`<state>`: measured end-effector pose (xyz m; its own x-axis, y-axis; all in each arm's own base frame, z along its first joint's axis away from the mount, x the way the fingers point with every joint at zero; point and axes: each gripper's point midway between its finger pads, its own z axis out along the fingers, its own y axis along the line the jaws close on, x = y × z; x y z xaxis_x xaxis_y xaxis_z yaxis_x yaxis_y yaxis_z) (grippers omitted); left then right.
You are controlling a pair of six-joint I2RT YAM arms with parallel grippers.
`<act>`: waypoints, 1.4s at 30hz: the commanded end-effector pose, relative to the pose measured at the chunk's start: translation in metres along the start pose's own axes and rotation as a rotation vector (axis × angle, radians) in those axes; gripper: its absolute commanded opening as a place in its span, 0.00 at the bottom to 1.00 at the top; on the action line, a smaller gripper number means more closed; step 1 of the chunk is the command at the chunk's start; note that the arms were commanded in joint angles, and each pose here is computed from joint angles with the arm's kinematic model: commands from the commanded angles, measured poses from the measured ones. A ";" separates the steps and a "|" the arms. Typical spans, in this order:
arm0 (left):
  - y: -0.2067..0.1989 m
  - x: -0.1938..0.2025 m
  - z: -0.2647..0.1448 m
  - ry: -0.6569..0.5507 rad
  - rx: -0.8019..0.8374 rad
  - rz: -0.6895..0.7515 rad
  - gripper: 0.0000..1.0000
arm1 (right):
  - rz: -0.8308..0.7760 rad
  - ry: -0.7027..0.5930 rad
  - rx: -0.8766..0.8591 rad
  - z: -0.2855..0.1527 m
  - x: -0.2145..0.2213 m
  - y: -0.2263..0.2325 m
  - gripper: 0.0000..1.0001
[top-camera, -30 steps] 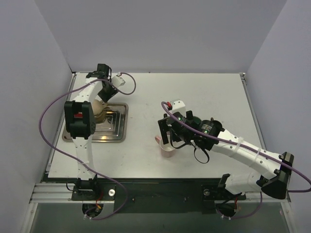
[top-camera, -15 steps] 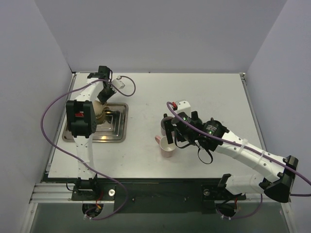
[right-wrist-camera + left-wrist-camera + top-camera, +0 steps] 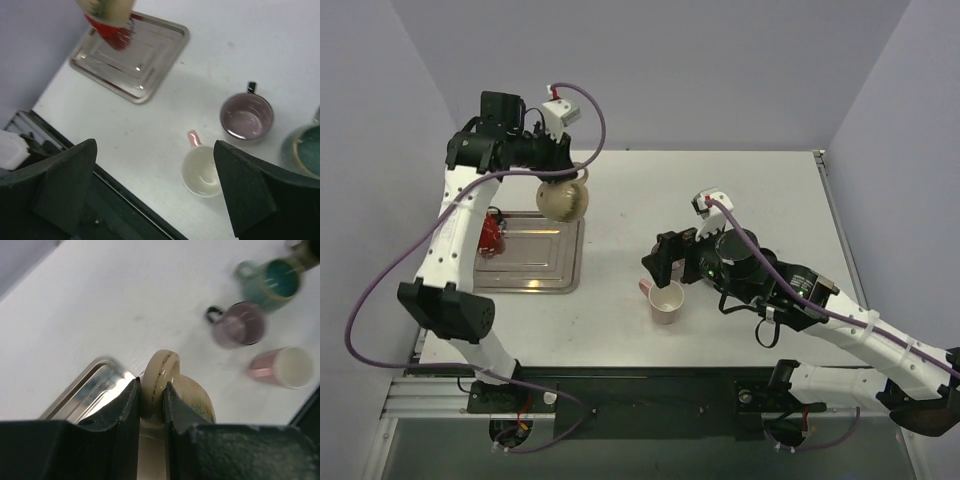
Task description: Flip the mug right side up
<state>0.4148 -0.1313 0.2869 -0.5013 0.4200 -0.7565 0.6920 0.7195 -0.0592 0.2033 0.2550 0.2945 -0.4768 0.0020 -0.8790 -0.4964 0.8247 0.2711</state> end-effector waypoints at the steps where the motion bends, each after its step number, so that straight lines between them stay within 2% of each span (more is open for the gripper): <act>1: -0.152 -0.079 -0.097 -0.307 0.422 0.015 0.00 | 0.111 -0.223 -0.293 -0.003 -0.057 0.069 0.96; 3: -0.181 -0.093 -0.124 -0.363 0.541 -0.007 0.00 | 0.170 -0.302 -0.379 -0.012 -0.078 0.085 0.96; 4: -0.192 -0.098 -0.137 -0.371 0.585 -0.062 0.00 | 0.208 -0.326 -0.407 -0.015 -0.082 0.090 0.96; 6: -0.214 -0.107 -0.155 -0.408 0.666 -0.058 0.00 | 0.254 -0.382 -0.495 -0.023 -0.096 0.105 0.96; 11: -0.240 -0.106 -0.166 -0.434 0.687 -0.010 0.00 | 0.272 -0.477 -0.584 -0.043 -0.116 0.121 0.89; 17: -0.261 -0.102 -0.166 -0.439 0.761 -0.018 0.00 | 0.281 -0.453 -0.597 -0.030 -0.114 0.137 0.68; 18: -0.267 -0.101 -0.169 -0.439 0.781 -0.012 0.00 | 0.285 -0.451 -0.603 -0.029 -0.116 0.139 0.56; 19: -0.269 -0.101 -0.168 -0.444 0.787 -0.001 0.00 | 0.274 -0.435 -0.628 -0.029 -0.115 0.146 0.33; 21: -0.267 -0.100 -0.165 -0.441 0.778 0.017 0.00 | 0.268 -0.414 -0.596 -0.028 -0.112 0.140 0.00; 22: -0.259 -0.096 -0.157 -0.416 0.722 0.023 0.06 | 0.256 -0.383 -0.482 -0.017 -0.102 0.122 0.00; 23: -0.252 -0.093 -0.152 -0.399 0.681 0.026 0.38 | 0.234 -0.394 -0.428 -0.021 -0.105 0.111 0.00; 24: -0.237 -0.085 -0.141 -0.361 0.579 0.070 0.89 | 0.199 -0.336 -0.290 -0.011 -0.087 0.086 0.00; 25: -0.226 -0.078 -0.135 -0.329 0.515 0.080 0.89 | 0.185 -0.347 -0.219 -0.018 -0.090 0.069 0.00; 26: -0.197 -0.071 -0.120 -0.283 0.343 0.113 0.89 | 0.142 -0.286 -0.078 -0.015 -0.070 0.040 0.00; 27: -0.179 -0.066 -0.114 -0.263 0.255 0.150 0.90 | 0.120 -0.286 -0.006 -0.021 -0.072 0.024 0.00; 30: -0.100 -0.041 -0.097 -0.152 -0.118 0.203 0.90 | -0.042 -0.031 0.237 -0.028 -0.013 -0.031 0.00; 32: -0.055 -0.022 -0.092 -0.068 -0.312 0.275 0.90 | -0.081 0.113 0.351 -0.027 0.025 -0.060 0.00; 34: -0.014 0.004 -0.086 0.044 -0.471 0.329 0.90 | -0.069 0.236 0.372 -0.021 0.066 -0.075 0.00; 35: 0.000 0.012 -0.087 0.085 -0.516 0.361 0.90 | -0.056 0.318 0.361 -0.018 0.095 -0.079 0.00; 37: 0.030 0.036 -0.079 0.180 -0.573 0.363 0.91 | -0.033 0.388 0.378 -0.013 0.126 -0.091 0.00; 42: 0.079 0.074 -0.062 0.295 -0.594 0.296 0.91 | 0.020 0.465 0.375 0.010 0.175 -0.107 0.00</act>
<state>0.3698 -0.0543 0.2589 -0.5017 0.6901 -0.5216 0.5579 0.7189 0.4146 0.1765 0.1670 0.1270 -0.7689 -0.1981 -0.6079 -0.2514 0.9679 0.0025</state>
